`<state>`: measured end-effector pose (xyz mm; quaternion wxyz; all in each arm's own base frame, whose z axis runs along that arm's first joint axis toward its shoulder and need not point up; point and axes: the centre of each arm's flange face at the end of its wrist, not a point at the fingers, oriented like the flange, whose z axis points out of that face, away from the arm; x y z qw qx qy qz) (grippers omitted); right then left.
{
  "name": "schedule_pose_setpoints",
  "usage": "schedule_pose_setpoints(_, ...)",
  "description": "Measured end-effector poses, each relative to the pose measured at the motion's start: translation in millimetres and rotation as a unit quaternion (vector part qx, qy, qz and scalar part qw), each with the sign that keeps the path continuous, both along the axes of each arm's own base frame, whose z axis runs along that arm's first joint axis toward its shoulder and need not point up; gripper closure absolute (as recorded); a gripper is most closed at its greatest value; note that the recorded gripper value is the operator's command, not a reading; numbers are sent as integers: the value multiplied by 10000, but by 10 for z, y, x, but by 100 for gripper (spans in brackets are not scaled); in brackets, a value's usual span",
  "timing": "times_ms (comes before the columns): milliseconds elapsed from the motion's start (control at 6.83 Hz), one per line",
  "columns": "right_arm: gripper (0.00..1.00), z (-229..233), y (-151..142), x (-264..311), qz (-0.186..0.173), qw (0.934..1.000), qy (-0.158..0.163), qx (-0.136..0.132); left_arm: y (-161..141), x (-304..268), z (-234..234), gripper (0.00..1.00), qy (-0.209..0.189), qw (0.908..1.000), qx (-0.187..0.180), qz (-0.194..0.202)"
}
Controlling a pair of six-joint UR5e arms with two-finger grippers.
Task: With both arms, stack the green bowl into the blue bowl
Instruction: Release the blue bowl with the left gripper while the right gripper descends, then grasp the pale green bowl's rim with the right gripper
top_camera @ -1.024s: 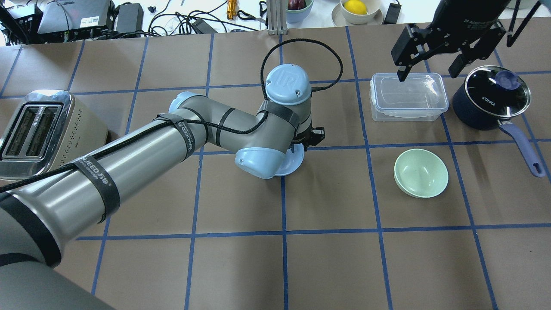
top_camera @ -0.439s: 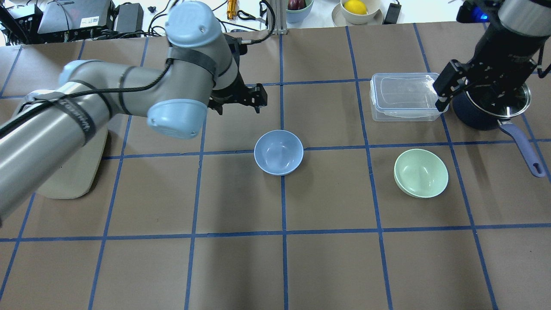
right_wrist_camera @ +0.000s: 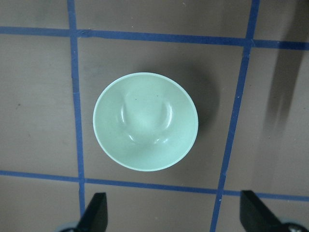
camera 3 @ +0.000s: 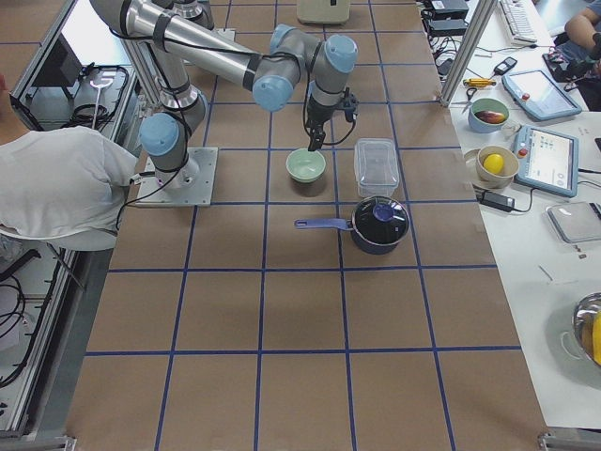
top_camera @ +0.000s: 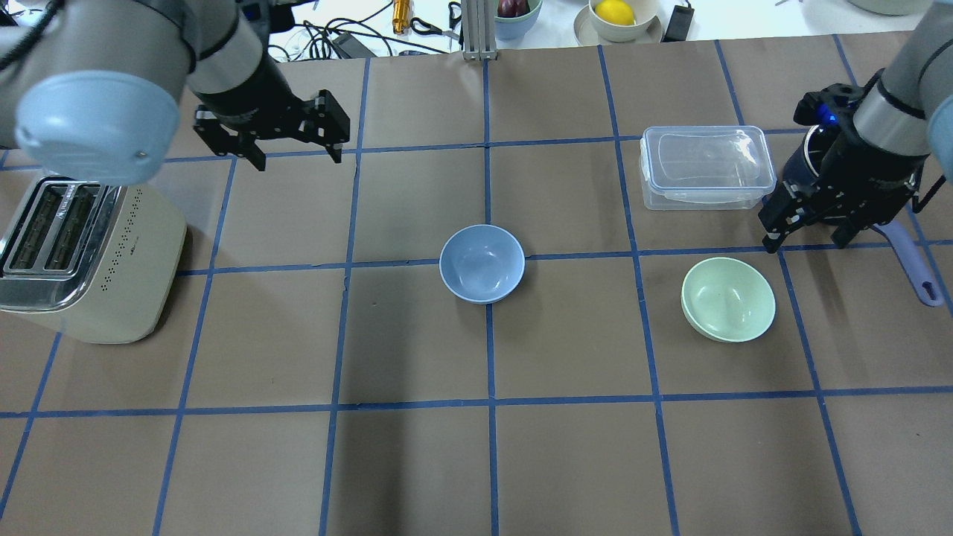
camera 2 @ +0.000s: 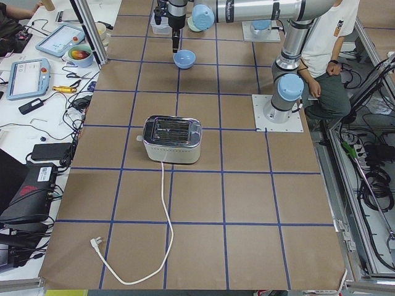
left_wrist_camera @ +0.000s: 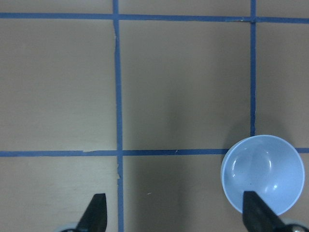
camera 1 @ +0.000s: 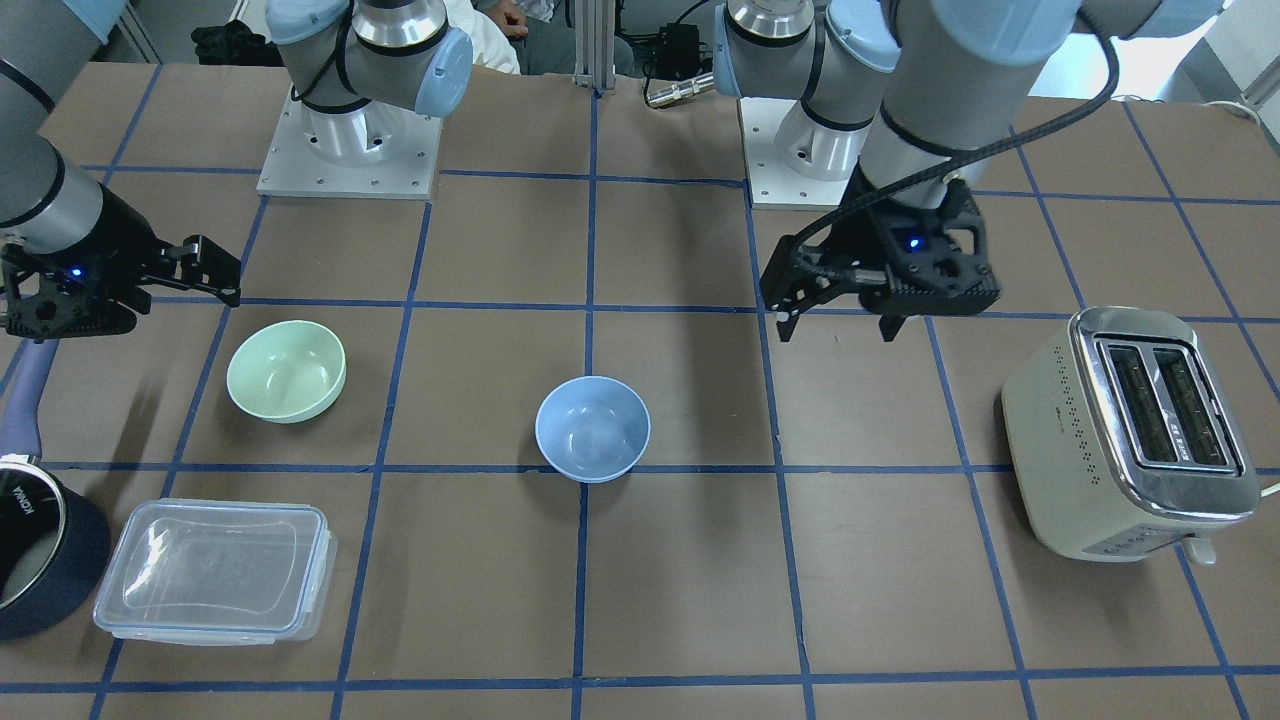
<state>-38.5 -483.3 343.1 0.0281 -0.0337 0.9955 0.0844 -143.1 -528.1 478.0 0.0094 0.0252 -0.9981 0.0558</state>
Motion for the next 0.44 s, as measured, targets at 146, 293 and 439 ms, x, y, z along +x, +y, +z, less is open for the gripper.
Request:
schedule_pose_setpoints(146, 2, -337, 103, -99, -55, 9998, 48, -166, -28, 118, 173, 0, -150, 9999, 8, 39)
schedule_pose_setpoints(293, 2, -620, 175, -160, -137, 9995, 77, -289, -87, 146, 227, 0, -204, 9998, 19, 47)
schedule_pose_setpoints(439, 4, -862, 189, -188, -216, 9993, 60, -309, -137, 161, 268, 0, -234, 9997, 18, 56)
